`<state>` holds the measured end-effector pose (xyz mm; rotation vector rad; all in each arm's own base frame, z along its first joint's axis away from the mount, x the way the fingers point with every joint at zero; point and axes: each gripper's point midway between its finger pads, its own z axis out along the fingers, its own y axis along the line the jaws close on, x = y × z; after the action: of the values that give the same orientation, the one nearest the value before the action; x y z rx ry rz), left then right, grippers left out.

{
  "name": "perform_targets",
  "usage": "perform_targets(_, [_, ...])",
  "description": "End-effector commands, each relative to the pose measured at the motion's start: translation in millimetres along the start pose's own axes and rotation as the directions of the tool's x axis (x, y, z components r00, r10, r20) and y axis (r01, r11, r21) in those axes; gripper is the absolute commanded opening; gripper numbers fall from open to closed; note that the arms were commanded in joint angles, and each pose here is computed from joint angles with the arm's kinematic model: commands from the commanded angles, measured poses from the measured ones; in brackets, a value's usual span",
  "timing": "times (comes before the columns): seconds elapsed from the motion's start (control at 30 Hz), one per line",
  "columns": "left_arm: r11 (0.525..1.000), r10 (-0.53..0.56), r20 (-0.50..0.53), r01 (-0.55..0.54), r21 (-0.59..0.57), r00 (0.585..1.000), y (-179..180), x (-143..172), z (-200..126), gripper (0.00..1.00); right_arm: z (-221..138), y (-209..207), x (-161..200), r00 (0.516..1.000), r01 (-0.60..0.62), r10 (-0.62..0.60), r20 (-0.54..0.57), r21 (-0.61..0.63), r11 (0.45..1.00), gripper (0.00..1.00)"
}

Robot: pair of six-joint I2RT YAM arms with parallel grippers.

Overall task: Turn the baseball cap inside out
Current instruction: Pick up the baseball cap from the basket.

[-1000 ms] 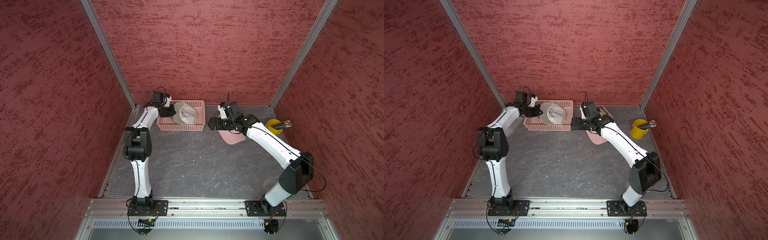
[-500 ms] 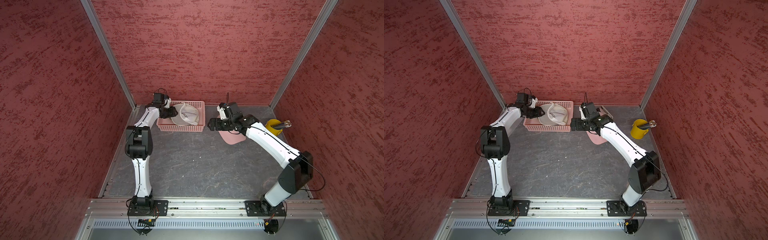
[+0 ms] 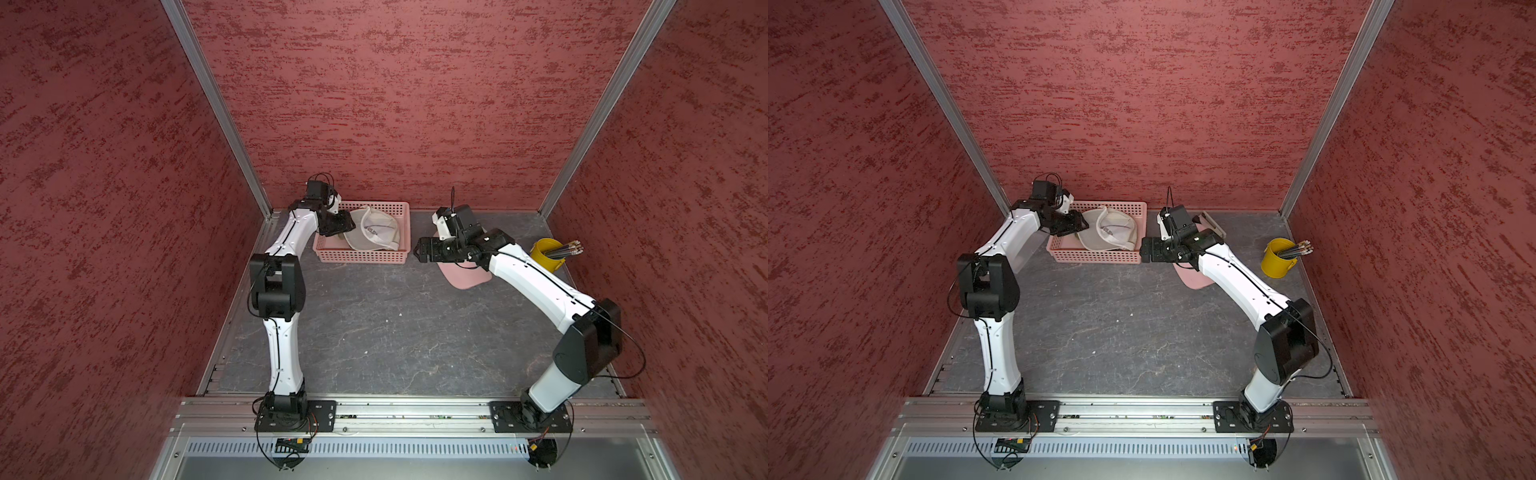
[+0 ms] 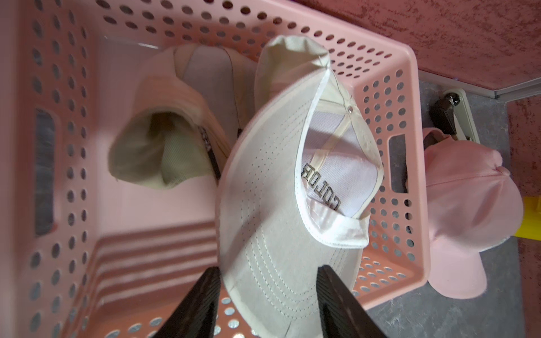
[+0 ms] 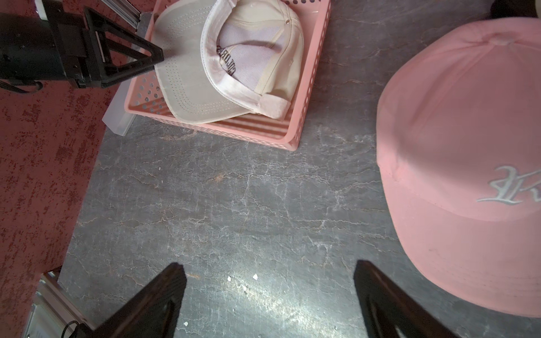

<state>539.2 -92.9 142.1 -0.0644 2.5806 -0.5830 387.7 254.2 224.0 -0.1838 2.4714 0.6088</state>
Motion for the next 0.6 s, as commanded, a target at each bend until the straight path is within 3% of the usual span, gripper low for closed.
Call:
perform_targets(0.0, [0.998, -0.004, 0.013, 0.004, 0.066, 1.0, -22, 1, -14, 0.54, 3, 4, -5, 1.0, 0.002, -0.002, 0.018, -0.027, 1.0, 0.95])
perform_targets(0.17, [0.996, 0.026, 0.036, -0.029, 0.088, 0.999, -39, -2, -21, 0.47, 5, 3, -2, 1.0, -0.003, 0.003, 0.016, -0.028, 1.0, 0.95])
perform_targets(0.57, [0.973, 0.047, 0.082, -0.064, 0.22, 0.996, -76, -14, 5, 0.51, 8, 2, 0, 1.0, 0.0, 0.0, 0.015, -0.034, 0.999, 0.95])
